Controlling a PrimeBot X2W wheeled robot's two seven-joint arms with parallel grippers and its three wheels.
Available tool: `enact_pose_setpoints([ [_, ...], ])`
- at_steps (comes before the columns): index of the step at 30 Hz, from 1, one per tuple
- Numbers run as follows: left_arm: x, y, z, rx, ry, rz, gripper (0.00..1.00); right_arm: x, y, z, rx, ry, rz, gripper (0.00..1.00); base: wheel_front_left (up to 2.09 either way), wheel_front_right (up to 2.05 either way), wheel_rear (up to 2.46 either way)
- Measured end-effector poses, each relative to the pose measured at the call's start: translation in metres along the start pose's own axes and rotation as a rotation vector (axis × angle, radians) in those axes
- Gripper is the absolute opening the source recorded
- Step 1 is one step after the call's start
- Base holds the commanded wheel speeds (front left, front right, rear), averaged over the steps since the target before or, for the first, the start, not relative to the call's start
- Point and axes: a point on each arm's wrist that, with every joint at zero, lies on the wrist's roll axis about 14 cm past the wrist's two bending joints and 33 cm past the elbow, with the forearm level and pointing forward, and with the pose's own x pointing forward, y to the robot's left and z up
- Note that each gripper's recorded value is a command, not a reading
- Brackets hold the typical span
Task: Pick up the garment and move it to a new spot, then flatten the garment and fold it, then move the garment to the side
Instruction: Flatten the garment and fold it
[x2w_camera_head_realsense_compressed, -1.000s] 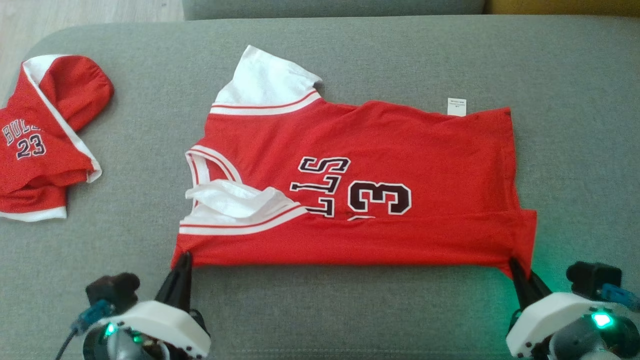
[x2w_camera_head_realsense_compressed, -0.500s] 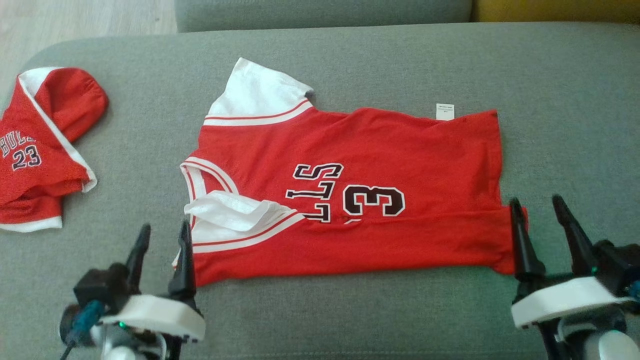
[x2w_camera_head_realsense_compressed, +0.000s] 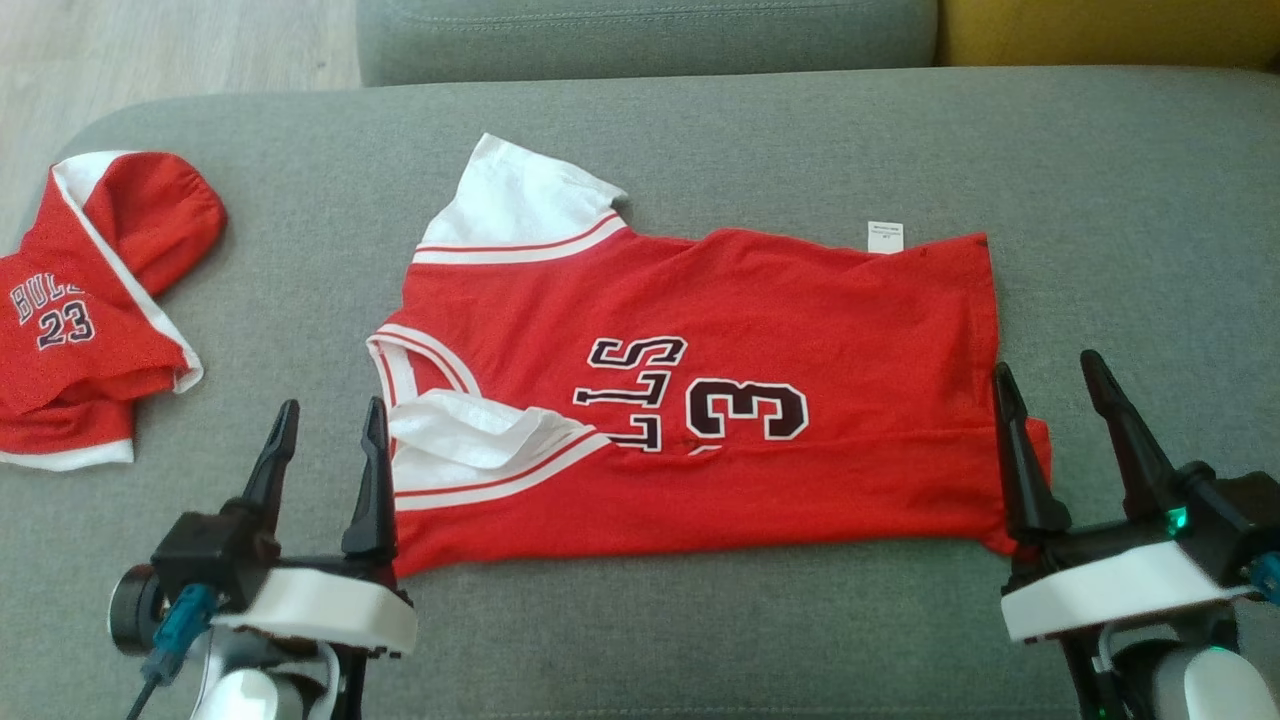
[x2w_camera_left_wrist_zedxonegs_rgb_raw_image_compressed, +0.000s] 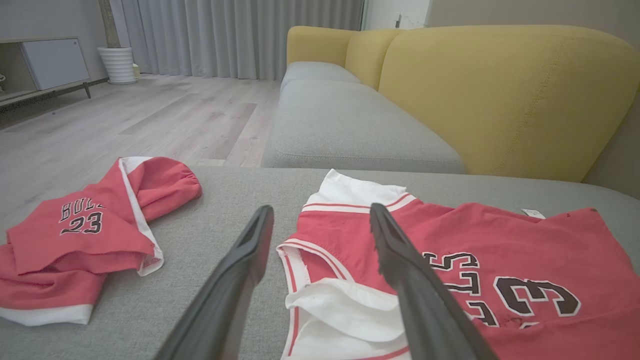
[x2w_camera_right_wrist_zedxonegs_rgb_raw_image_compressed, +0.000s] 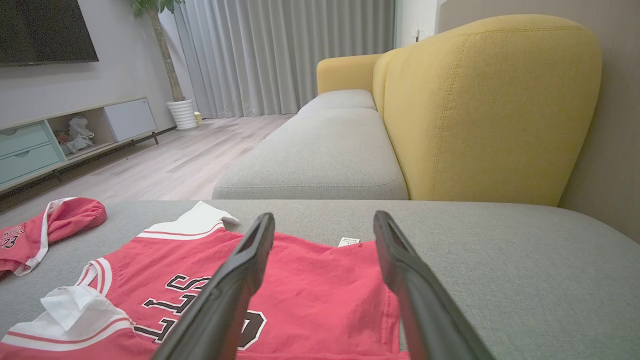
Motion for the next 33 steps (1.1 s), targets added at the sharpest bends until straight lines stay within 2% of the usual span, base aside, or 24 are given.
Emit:
enact_pose_setpoints([
  [9, 0.014, -0.006, -0.01, -0.035, 0.037, -0.042, 1.0, 0.007, -0.001, -0.008, 0.007, 0.027, 0.002, 1.0, 0.0, 0.0, 0.0],
  [12, 0.044, -0.014, -0.006, -0.048, 0.03, -0.083, 1.0, 0.015, -0.002, -0.015, 0.01, 0.045, 0.003, 1.0, 0.0, 0.0, 0.0],
  [18, 0.132, -0.033, 0.006, -0.056, 0.009, -0.175, 1.0, 0.054, -0.004, -0.016, -0.003, 0.028, 0.016, 1.0, 0.0, 0.0, 0.0],
  [19, 0.132, -0.033, 0.006, -0.056, 0.009, -0.175, 1.0, 0.054, -0.004, -0.016, -0.003, 0.028, 0.016, 1.0, 0.0, 0.0, 0.0],
  [26, 0.211, -0.035, -0.046, -0.034, 0.16, -0.214, 1.0, 0.08, -0.014, -0.051, 0.005, 0.095, 0.008, 1.0, 0.0, 0.0, 0.0],
  [33, 0.249, -0.04, -0.111, -0.014, 0.336, -0.238, 1.0, 0.081, -0.028, -0.082, 0.009, 0.157, -0.027, 1.0, 0.0, 0.0, 0.0],
])
